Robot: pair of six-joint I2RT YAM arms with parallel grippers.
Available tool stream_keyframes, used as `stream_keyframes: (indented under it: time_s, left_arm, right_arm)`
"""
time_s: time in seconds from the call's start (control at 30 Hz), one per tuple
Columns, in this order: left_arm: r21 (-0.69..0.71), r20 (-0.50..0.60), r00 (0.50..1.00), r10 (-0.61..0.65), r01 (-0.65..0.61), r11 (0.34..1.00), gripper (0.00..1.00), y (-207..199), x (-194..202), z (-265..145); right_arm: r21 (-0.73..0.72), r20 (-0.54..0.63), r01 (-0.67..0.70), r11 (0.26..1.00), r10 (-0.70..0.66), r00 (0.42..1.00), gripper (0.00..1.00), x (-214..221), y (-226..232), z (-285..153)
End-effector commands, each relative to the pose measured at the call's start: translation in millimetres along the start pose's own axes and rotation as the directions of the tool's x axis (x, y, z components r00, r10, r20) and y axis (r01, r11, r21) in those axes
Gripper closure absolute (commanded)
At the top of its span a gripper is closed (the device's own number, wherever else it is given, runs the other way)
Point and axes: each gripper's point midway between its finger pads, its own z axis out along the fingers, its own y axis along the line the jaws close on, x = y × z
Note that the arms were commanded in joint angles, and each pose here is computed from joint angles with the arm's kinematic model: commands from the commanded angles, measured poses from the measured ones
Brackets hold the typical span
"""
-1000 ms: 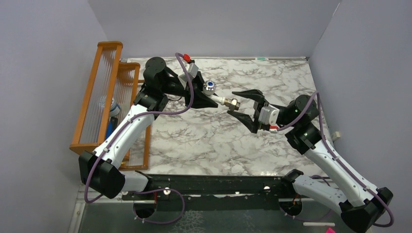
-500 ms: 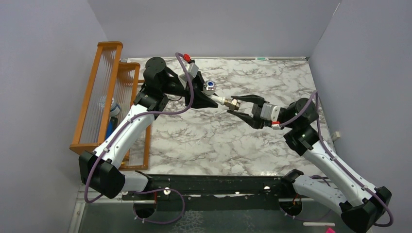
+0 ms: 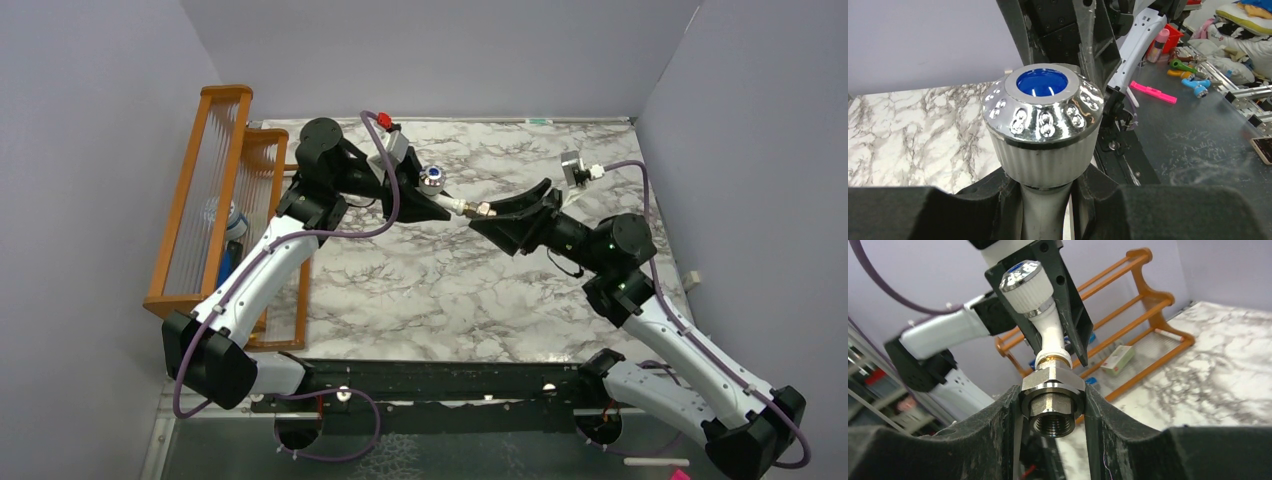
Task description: Install the water faucets
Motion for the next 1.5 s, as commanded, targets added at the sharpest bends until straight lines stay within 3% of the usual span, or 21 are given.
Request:
stream_keyframes:
  time_s: [0.0,0.1,0.33,0.5,0.63,0.77,0.87,1.03,1.2,1.47]
  left_arm:
    - [-0.027,0.029,0.989,0.146,-0.145,0.989,1.00,0,-25,1]
    - [-0.026,0.027,0.990,0.136,-0.135,0.990,1.00,0,-24,1]
    - [-0.053,0.013,0.991,0.132,-0.131,0.990,1.00,2,-24,0]
    - [-0.062,0.010,0.992,0.127,-0.126,0.990,1.00,2,-22,-1]
    - [-0.058,0.005,0.994,0.108,-0.107,0.993,1.00,2,-20,-1]
    - [-0.070,0.005,0.994,0.112,-0.111,0.991,1.00,2,-20,-2]
    - [-0.071,0.004,0.995,0.102,-0.101,0.992,1.00,3,-18,-1]
    - [-0.066,0.006,0.996,0.086,-0.086,0.994,1.00,4,-16,-1]
    - [-0.064,0.007,0.996,0.085,-0.084,0.994,1.00,3,-16,-1]
    - [-0.049,0.006,0.996,0.086,-0.085,0.995,1.00,-2,-14,-1]
  right_arm:
    - [0.096,0.189,-0.274,0.957,0.252,0.949,0.61,-25,-14,-4]
    - [0.093,0.181,-0.191,0.977,0.172,0.968,0.47,-26,-13,-4]
    - [0.053,0.208,0.037,0.998,-0.047,0.977,0.39,-46,0,-4]
    - [0.054,0.219,0.211,0.976,-0.218,0.951,0.28,-58,6,-5]
    - [0.054,0.266,0.329,0.943,-0.331,0.905,0.25,-70,11,-7]
    - [0.037,0.291,0.466,0.884,-0.456,0.841,0.23,-79,21,-7]
    - [0.009,0.288,0.609,0.793,-0.585,0.758,0.22,-78,29,-7]
    - [-0.111,0.265,0.833,0.542,-0.792,0.550,0.23,-52,40,-10]
    - [-0.232,0.243,0.902,0.364,-0.876,0.416,0.26,-23,35,-8]
    - [-0.254,0.150,0.934,0.251,-0.944,0.295,0.33,2,-2,1]
